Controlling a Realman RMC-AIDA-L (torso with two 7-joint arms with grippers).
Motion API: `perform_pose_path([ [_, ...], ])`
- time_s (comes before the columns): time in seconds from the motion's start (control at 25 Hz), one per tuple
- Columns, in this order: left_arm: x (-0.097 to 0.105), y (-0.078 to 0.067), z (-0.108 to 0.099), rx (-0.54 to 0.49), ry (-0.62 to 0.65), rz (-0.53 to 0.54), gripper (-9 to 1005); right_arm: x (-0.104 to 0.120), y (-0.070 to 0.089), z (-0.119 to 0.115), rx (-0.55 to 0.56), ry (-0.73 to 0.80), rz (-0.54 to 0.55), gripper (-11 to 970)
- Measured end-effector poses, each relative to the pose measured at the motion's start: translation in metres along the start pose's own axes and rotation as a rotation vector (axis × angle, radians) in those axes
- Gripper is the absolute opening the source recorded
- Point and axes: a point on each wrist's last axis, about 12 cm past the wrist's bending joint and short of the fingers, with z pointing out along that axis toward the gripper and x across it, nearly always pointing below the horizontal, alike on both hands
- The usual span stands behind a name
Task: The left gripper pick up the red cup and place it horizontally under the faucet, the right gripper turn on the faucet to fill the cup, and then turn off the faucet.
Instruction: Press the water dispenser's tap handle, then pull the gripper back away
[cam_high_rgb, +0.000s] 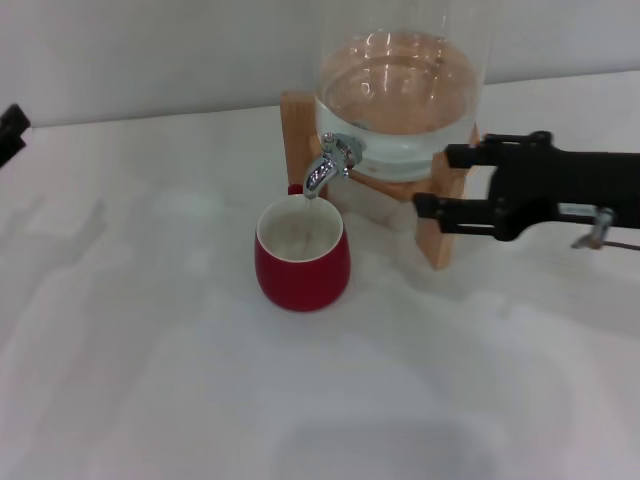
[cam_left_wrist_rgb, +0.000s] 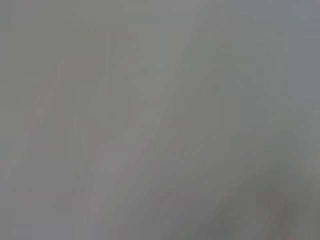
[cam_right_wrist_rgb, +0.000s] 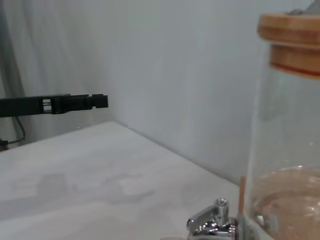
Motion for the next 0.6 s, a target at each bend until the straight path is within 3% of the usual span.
perform_pose_path([
  [0.24, -0.009, 0.0, -0.005, 0.045, -0.054, 0.021, 879, 0.005, 0.014, -0.009, -0.058, -0.054, 0.013, 722],
  [0.6, -0.01, 0.004, -0.004, 0.016, -0.044, 0.036, 879, 0.002, 0.046, 0.016, -0.181, -0.082, -0.11, 722],
])
